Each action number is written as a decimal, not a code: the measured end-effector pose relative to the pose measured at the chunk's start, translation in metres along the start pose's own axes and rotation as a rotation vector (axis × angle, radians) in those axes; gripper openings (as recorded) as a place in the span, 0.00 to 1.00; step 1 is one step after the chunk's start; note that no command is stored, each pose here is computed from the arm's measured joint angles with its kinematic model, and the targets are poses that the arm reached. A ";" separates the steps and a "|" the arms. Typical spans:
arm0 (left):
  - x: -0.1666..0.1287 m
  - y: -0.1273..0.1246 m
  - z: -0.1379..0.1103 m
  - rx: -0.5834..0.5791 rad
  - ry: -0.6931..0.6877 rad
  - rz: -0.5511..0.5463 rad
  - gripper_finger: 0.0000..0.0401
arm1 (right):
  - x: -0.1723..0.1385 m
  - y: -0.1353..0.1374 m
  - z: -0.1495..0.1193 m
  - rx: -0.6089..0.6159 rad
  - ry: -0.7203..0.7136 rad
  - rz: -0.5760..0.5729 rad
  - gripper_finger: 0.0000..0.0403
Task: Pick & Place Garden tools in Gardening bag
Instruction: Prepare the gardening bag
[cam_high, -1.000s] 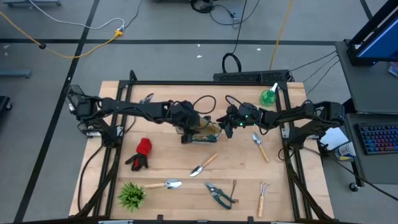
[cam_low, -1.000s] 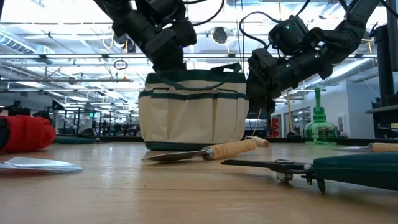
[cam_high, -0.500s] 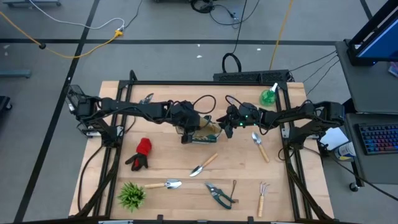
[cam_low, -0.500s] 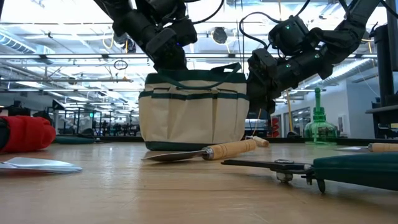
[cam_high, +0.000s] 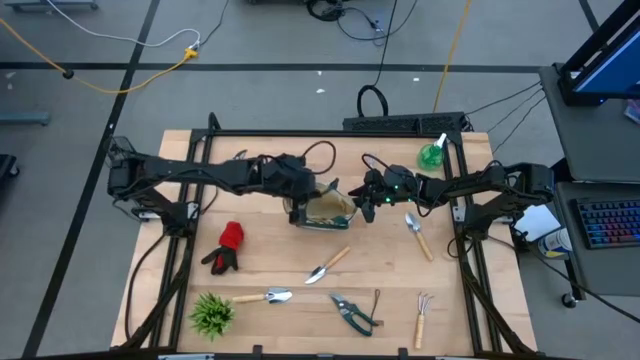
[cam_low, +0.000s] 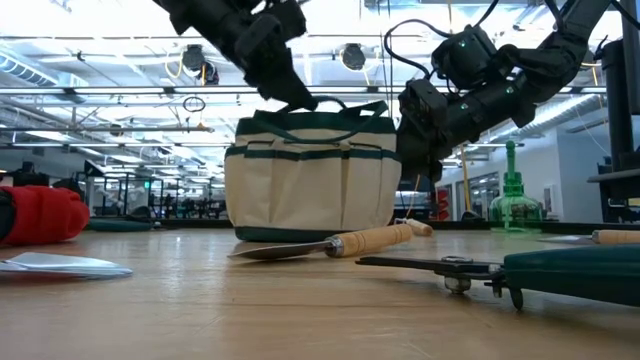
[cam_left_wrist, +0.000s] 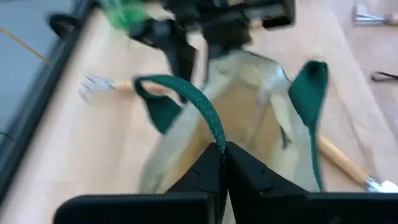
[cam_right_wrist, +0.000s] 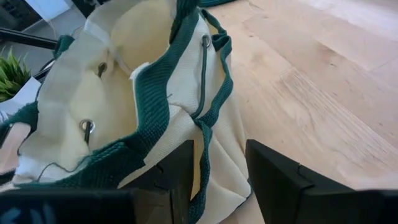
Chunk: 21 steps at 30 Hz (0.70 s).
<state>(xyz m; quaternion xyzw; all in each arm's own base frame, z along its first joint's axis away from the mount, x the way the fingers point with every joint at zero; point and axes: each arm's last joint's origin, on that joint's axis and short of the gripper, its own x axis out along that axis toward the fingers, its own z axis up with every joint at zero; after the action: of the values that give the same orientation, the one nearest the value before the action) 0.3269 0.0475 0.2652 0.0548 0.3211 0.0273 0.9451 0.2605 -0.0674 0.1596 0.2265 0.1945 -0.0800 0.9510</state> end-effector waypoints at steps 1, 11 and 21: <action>-0.003 0.001 0.000 0.008 0.003 0.022 0.07 | 0.000 0.000 0.000 0.000 0.001 -0.001 0.35; -0.009 0.019 0.000 0.098 0.019 0.163 0.05 | 0.000 0.000 -0.001 0.001 0.007 -0.001 0.35; -0.012 0.042 -0.005 0.064 0.044 0.277 0.14 | 0.000 0.000 -0.001 0.001 0.007 0.000 0.35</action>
<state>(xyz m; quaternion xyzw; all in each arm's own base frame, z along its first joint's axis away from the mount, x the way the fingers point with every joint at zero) 0.3137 0.0883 0.2735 0.1281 0.3317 0.1485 0.9228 0.2602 -0.0672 0.1590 0.2271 0.1980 -0.0792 0.9502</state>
